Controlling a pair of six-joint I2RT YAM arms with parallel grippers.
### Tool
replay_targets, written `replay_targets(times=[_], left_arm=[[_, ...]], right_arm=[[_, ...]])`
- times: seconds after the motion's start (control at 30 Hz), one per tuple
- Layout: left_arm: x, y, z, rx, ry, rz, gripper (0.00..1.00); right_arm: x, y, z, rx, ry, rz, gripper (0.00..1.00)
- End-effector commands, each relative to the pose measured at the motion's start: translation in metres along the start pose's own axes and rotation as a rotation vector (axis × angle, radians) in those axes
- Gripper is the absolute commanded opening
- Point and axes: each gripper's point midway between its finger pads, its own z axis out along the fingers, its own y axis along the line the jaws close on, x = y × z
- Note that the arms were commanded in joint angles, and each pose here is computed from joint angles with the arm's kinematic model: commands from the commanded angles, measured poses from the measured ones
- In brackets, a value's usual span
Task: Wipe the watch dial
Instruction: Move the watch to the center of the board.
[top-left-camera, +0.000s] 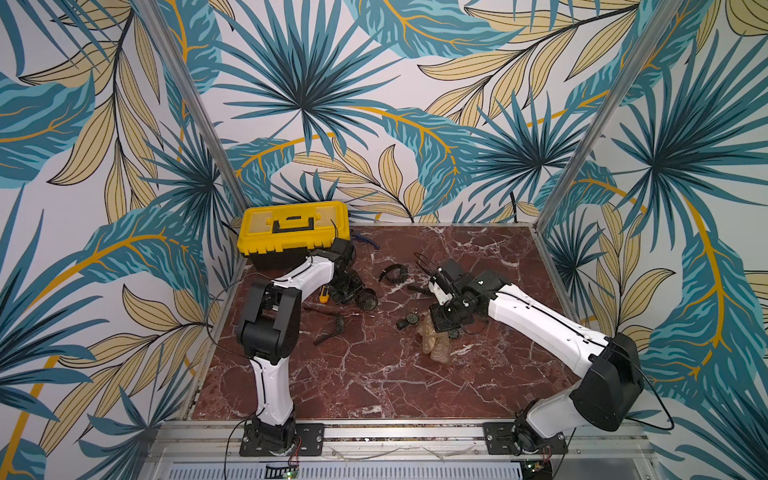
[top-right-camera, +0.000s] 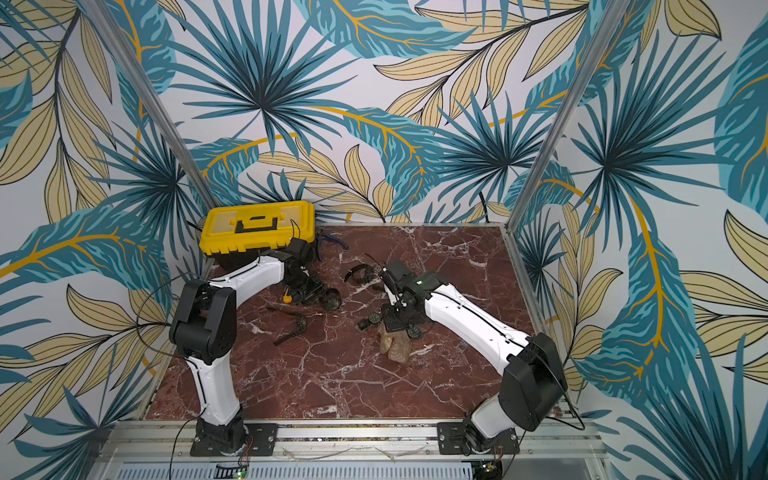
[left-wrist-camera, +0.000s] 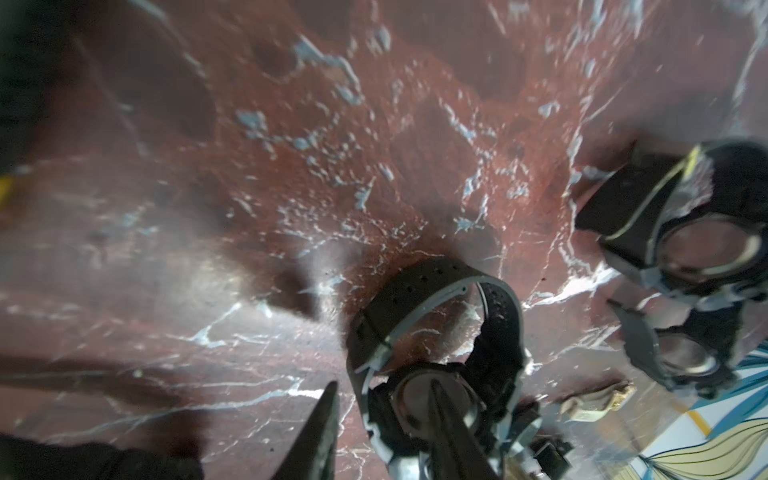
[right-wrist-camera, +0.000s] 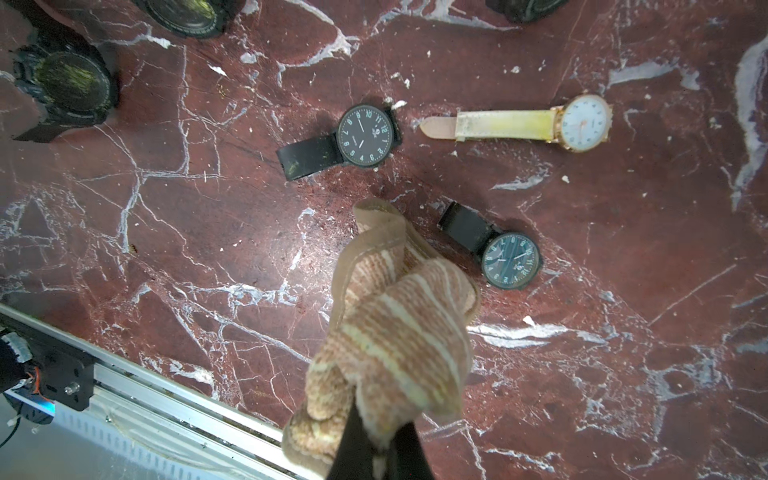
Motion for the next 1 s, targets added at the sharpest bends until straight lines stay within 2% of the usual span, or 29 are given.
replay_targets(times=[0.0,0.3,0.5,0.7,0.97], left_arm=[[0.008,0.009,0.011,-0.029,0.026,-0.045,0.21],[0.032,0.008,0.005,-0.023,0.039,-0.109,0.14],[0.057,0.015,-0.007,-0.027,0.023,-0.209,0.05],[0.078,0.015,-0.033,0.002,-0.049,-0.294,0.06],[0.127,0.048,-0.028,-0.058,-0.068,-0.430,0.07]], right_arm=[[0.003,-0.002,-0.007,-0.025,-0.033,-0.008,0.00],[0.008,-0.004,-0.006,-0.070,-0.071,0.001,0.00],[0.009,-0.003,-0.006,-0.113,-0.096,-0.003,0.00],[0.007,0.003,-0.007,-0.160,-0.118,-0.017,0.00],[0.011,0.000,-0.015,-0.165,-0.132,-0.061,0.00]])
